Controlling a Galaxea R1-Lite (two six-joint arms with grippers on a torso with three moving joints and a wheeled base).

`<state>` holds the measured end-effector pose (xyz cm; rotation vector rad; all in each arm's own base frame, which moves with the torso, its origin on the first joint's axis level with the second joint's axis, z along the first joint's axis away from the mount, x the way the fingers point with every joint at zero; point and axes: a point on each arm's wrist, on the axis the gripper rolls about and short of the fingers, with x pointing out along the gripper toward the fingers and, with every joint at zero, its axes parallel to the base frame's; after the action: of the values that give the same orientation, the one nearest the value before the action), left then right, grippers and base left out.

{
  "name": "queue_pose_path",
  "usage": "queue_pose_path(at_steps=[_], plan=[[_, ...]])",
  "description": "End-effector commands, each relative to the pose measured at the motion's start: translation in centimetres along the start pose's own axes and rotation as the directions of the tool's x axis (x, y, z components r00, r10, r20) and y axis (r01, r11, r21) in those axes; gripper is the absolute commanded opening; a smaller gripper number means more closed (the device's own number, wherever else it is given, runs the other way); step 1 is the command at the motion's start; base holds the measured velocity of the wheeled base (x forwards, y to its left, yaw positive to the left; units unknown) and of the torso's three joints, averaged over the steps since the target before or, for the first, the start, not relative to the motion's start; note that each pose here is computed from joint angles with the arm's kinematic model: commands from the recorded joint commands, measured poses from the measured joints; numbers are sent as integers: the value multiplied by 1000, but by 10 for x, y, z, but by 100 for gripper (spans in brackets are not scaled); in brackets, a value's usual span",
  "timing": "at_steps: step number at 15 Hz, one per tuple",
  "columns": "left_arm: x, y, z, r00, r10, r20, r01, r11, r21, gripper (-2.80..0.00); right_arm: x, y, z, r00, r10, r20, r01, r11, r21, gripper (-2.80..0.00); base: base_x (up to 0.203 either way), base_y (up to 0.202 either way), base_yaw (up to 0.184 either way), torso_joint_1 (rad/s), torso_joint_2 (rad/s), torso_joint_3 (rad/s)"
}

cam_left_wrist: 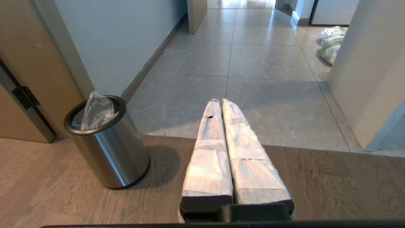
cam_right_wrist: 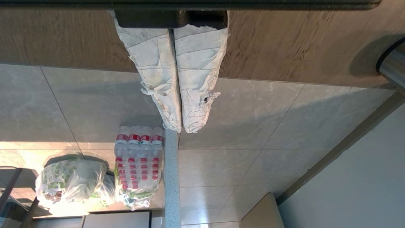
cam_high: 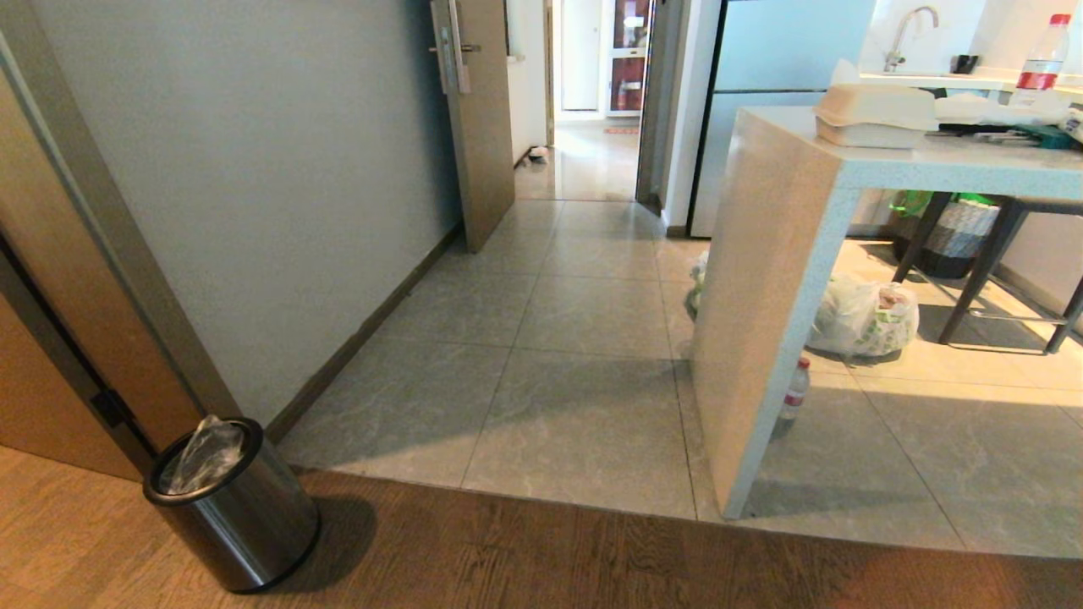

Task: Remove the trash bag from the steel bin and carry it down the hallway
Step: Place the outer trash can on the ground

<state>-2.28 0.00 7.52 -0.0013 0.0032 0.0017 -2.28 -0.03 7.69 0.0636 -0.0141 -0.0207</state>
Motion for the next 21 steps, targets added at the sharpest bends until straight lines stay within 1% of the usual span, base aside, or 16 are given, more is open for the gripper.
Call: queue_pose_path(at_steps=[1,21], plan=[[0,0,0,1000,1,2,-1,1000,0,-280,0,0,0,1000,0,-1,0,1000,1,-280,0,0,0,0,0,0],[0,0,0,1000,1,0,-1,1000,0,-280,0,0,0,1000,0,-1,0,1000,-2,-280,0,0,0,0,0,0]])
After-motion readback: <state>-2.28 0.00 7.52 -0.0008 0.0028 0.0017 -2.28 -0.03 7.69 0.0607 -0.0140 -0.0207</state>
